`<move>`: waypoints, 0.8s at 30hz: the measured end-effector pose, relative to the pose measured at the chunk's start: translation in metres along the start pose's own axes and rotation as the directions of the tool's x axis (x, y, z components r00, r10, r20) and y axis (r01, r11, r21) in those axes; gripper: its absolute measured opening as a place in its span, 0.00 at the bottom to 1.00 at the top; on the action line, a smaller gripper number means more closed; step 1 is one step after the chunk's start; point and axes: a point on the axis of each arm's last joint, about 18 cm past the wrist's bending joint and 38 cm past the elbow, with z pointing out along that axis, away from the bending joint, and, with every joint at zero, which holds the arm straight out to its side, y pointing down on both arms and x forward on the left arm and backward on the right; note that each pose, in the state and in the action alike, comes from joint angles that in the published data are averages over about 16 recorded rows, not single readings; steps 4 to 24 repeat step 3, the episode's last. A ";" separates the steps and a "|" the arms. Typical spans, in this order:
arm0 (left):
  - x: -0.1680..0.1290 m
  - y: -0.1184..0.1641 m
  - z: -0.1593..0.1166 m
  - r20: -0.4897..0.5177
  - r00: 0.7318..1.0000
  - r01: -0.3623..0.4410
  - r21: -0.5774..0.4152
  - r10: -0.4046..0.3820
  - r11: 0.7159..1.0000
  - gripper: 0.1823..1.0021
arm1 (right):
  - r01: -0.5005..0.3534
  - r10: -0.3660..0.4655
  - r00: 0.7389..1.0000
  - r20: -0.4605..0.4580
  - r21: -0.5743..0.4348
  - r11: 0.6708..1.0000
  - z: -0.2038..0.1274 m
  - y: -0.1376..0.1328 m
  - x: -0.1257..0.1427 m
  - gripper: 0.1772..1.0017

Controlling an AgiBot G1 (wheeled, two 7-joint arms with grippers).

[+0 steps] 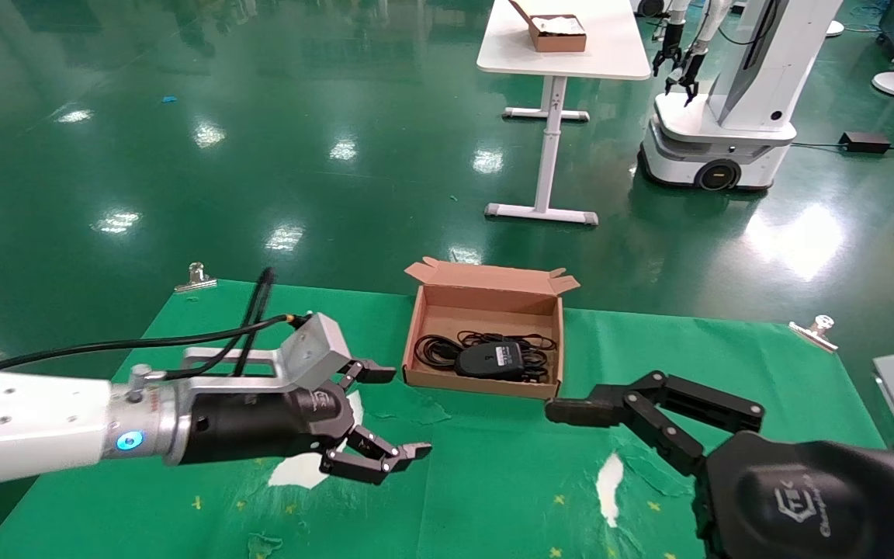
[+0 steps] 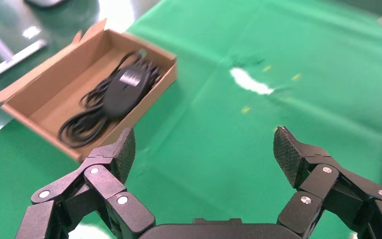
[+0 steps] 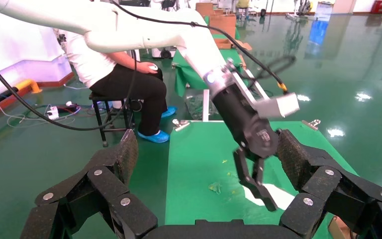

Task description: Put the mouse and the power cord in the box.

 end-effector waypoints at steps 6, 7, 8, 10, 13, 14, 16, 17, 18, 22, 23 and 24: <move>0.005 -0.001 -0.007 -0.018 1.000 0.013 0.031 -0.012 0.999 1.00 | -0.002 0.002 1.000 0.010 0.003 1.000 -0.002 -0.002 -0.004 1.00; 0.005 -0.001 -0.007 -0.018 1.000 0.013 0.031 -0.012 0.999 1.00 | -0.002 0.002 1.000 0.010 0.003 1.000 -0.002 -0.002 -0.004 1.00; 0.005 -0.001 -0.007 -0.018 1.000 0.013 0.031 -0.012 0.999 1.00 | -0.002 0.002 1.000 0.010 0.003 1.000 -0.002 -0.002 -0.004 1.00; 0.005 -0.001 -0.007 -0.018 1.000 0.013 0.031 -0.012 0.999 1.00 | -0.002 0.002 1.000 0.010 0.003 1.000 -0.002 -0.002 -0.004 1.00; 0.005 -0.001 -0.007 -0.018 1.000 0.013 0.031 -0.012 0.999 1.00 | -0.002 0.002 1.000 0.010 0.003 1.000 -0.002 -0.002 -0.004 1.00; 0.005 -0.001 -0.007 -0.018 1.000 0.013 0.031 -0.012 0.999 1.00 | -0.002 0.002 1.000 0.010 0.003 1.000 -0.002 -0.002 -0.004 1.00; 0.005 -0.001 -0.007 -0.018 1.000 0.013 0.031 -0.012 0.999 1.00 | -0.002 0.002 1.000 0.010 0.003 1.000 -0.002 -0.002 -0.004 1.00; 0.005 -0.001 -0.007 -0.018 1.000 0.013 0.031 -0.012 0.999 1.00 | -0.002 0.002 1.000 0.010 0.003 1.000 -0.002 -0.002 -0.004 1.00; 0.005 -0.001 -0.007 -0.018 1.000 0.013 0.031 -0.012 0.999 1.00 | -0.002 0.002 1.000 0.010 0.003 1.000 -0.002 -0.002 -0.004 1.00; 0.005 -0.001 -0.007 -0.018 1.000 0.013 0.031 -0.012 0.999 1.00 | -0.002 0.002 1.000 0.010 0.003 1.000 -0.002 -0.002 -0.004 1.00; 0.005 -0.001 -0.007 -0.018 1.000 0.013 0.031 -0.012 0.999 1.00 | -0.002 0.002 1.000 0.010 0.003 1.000 -0.002 -0.002 -0.004 1.00; 0.005 -0.001 -0.007 -0.018 1.000 0.013 0.031 -0.012 0.999 1.00 | -0.002 0.002 1.000 0.010 0.003 1.000 -0.002 -0.002 -0.004 1.00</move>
